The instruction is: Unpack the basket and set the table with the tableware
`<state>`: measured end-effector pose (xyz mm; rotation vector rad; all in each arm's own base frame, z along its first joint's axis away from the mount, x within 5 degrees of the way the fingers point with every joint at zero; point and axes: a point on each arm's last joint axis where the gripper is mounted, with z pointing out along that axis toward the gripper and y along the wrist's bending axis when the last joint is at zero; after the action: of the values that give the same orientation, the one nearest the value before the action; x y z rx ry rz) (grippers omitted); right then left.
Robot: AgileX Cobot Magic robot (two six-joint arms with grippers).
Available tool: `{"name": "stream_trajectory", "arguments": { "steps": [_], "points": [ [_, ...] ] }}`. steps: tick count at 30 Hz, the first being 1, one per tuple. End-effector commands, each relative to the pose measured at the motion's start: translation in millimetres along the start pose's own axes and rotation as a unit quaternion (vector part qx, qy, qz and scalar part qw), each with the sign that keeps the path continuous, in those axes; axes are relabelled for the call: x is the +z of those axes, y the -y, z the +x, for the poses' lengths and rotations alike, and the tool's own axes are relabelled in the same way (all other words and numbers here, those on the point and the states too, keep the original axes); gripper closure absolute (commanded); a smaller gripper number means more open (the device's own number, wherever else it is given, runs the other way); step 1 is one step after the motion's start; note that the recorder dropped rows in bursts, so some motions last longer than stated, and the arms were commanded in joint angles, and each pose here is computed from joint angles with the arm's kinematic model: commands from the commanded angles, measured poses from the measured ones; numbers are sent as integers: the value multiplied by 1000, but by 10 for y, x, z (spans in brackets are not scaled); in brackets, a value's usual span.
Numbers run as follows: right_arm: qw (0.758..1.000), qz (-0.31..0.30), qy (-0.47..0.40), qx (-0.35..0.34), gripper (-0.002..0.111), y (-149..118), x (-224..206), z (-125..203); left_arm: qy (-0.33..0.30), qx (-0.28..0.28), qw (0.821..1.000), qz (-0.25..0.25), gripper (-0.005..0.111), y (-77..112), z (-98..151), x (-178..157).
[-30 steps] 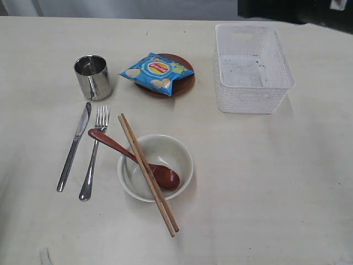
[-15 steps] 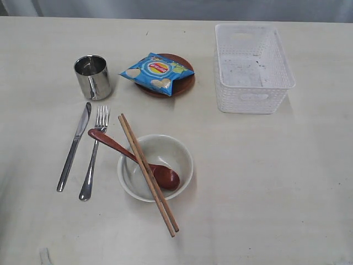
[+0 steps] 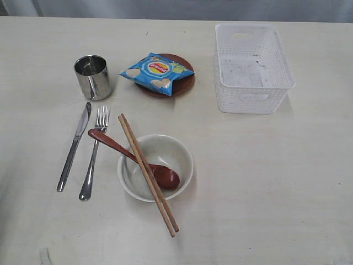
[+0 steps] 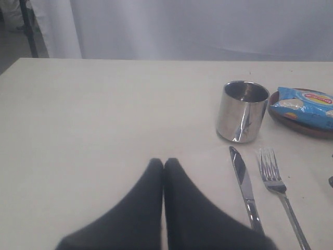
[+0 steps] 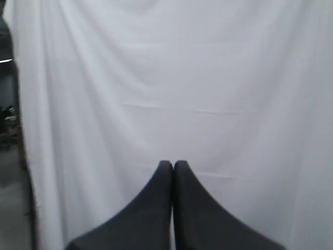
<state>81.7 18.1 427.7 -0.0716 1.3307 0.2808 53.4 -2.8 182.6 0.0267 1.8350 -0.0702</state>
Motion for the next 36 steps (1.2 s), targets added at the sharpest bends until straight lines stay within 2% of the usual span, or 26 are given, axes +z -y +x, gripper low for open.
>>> {"name": "stream_trajectory", "arguments": {
  "steps": [1,3,7,16,19,24,27,30,36],
  "points": [
    [995,85,40,-25,108,122,-189,-34,5,4,1000,-2,107,-3,3,1],
    [993,100,57,-32,108,145,-239,40,5,4,1000,-2,107,-3,3,1],
    [993,88,73,-36,108,163,-296,332,5,4,1000,-2,107,-3,3,1],
    [994,100,-29,-22,108,289,-507,1385,5,4,1000,-2,107,-3,3,1],
    [989,97,-55,-94,108,308,-604,1640,5,4,1000,-2,107,-3,3,1],
    [986,89,-72,-121,108,322,-711,1912,5,4,1000,-2,107,-3,3,1],
    [985,93,-90,-114,108,336,-750,2006,5,4,1000,-2,107,-3,3,1],
    [985,109,-125,-38,108,354,-790,2082,5,4,1000,-2,107,-3,3,1],
    [964,136,-226,-36,108,402,-896,2258,5,4,1000,-2,107,-3,3,1]
  ]
}}
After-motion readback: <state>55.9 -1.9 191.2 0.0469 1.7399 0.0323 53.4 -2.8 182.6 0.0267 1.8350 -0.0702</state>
